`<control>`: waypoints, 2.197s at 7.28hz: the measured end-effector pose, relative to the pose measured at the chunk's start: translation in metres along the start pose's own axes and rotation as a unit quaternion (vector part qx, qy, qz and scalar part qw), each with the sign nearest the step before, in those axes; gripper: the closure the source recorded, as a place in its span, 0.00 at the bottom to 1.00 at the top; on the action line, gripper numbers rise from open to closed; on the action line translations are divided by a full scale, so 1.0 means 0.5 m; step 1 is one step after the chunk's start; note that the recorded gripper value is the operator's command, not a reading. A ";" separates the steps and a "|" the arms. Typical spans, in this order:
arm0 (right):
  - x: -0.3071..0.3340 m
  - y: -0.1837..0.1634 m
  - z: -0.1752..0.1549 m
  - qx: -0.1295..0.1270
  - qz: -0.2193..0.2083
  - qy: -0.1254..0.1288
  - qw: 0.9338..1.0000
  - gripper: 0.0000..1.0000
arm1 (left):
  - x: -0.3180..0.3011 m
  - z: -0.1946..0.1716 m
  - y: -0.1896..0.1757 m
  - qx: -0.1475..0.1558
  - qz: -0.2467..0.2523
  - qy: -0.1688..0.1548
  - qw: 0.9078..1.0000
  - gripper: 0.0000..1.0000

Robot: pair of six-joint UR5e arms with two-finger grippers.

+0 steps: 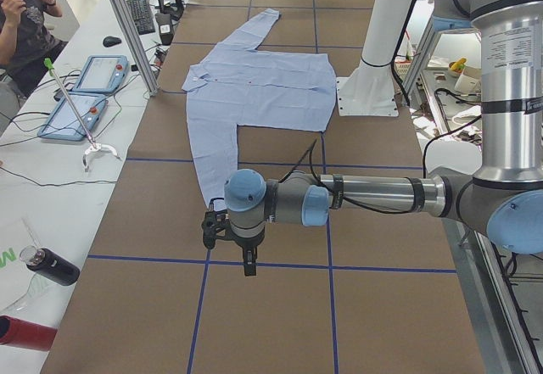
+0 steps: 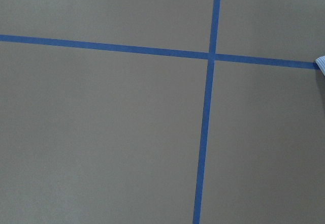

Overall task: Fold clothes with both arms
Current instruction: 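Move the right gripper down to the shirt's sleeve cuff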

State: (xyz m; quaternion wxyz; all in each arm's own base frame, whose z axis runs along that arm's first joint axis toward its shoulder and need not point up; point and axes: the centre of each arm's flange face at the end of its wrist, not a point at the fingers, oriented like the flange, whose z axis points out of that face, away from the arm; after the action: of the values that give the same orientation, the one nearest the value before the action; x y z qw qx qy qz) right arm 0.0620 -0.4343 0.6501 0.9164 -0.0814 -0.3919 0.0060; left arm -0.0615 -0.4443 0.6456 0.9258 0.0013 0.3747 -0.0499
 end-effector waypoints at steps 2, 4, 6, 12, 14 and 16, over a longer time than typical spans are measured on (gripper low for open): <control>0.005 -0.004 -0.003 0.001 -0.002 0.005 1.000 0.00 | 0.004 -0.003 -0.006 0.002 0.002 0.000 1.000 0.00; -0.007 -0.016 -0.015 0.011 -0.011 0.007 1.000 0.00 | 0.039 -0.032 -0.047 0.019 0.018 0.002 1.000 0.00; -0.048 -0.056 -0.040 0.052 -0.061 0.009 0.997 0.00 | 0.102 -0.094 -0.119 0.059 0.052 -0.032 0.996 0.00; -0.168 -0.138 0.157 0.100 -0.096 -0.032 0.990 0.00 | 0.170 -0.106 -0.142 0.130 0.129 -0.004 0.983 0.00; -0.181 -0.118 0.213 0.114 -0.085 -0.024 0.990 0.02 | 0.163 -0.096 -0.138 0.134 0.135 0.002 0.982 0.00; -0.150 -0.071 0.257 0.103 -0.042 -0.022 0.994 0.04 | 0.160 -0.092 -0.133 0.132 0.137 0.004 0.982 0.00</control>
State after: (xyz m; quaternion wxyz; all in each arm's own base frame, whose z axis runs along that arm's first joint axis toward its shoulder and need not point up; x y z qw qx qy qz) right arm -0.0841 -0.4565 0.6891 0.9104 0.0299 -0.4124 0.0101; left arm -0.0427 -0.5157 0.5594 0.9141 0.1751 0.3648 0.0278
